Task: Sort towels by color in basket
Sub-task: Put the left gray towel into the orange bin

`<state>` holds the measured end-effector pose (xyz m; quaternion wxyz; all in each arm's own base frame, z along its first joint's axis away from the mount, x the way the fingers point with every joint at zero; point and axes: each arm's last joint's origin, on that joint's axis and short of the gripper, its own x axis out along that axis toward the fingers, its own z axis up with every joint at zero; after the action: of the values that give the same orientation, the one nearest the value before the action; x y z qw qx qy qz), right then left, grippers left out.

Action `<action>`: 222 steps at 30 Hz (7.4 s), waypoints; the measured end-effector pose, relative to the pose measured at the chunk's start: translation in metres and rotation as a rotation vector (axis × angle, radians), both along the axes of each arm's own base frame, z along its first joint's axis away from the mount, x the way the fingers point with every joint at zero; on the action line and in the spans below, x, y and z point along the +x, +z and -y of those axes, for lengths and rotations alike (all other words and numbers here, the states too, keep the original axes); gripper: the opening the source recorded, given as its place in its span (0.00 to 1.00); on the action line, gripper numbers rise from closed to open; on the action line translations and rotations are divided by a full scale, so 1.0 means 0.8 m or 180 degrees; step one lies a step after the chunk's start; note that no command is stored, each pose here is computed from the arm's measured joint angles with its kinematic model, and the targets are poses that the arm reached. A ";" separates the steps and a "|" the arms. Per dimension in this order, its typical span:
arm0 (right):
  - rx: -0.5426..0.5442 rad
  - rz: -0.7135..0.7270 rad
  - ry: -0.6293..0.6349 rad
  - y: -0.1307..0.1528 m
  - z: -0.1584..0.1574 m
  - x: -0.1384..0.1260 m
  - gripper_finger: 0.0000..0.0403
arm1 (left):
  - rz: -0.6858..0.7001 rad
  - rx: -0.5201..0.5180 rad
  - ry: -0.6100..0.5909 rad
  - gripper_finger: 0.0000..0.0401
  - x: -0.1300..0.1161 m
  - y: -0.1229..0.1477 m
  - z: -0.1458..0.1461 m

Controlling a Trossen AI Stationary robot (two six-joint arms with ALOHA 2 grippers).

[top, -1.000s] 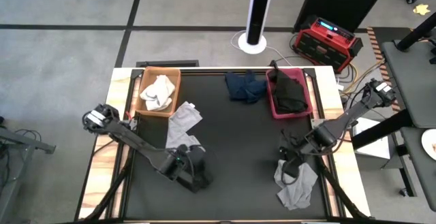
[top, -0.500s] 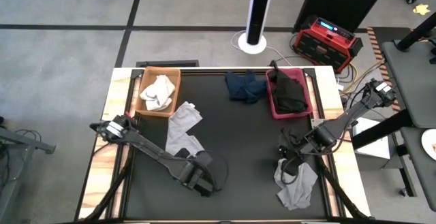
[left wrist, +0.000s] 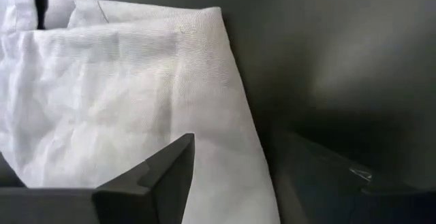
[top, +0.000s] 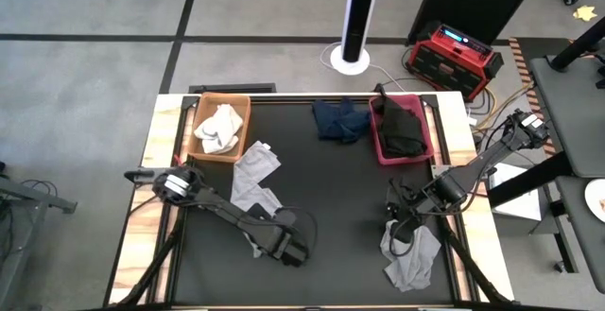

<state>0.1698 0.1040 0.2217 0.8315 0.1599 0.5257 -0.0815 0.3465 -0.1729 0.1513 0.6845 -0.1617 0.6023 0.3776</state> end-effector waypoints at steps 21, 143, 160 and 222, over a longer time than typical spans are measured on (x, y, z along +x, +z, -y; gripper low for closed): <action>-0.0131 0.0124 -0.0016 0.001 0.001 0.002 0.03 | -0.0180 0.0035 -0.0148 0.03 -0.006 -0.017 -0.006; -0.2544 0.2944 0.0785 0.142 0.087 0.157 0.02 | 0.1145 0.1789 -0.2357 0.59 -0.087 0.234 -0.065; -0.2468 0.2941 0.0743 0.141 0.087 0.158 0.02 | 0.2324 0.1661 -0.1775 0.59 -0.047 0.157 -0.101; -0.1730 0.1942 0.0933 0.070 0.060 0.169 0.79 | 0.3784 0.2232 -0.1944 0.00 -0.152 0.288 -0.162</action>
<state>0.3048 0.0557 0.2777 0.9635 -0.1244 0.2325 -0.0470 0.2246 -0.0433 0.3820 0.9798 0.0633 -0.0058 0.1898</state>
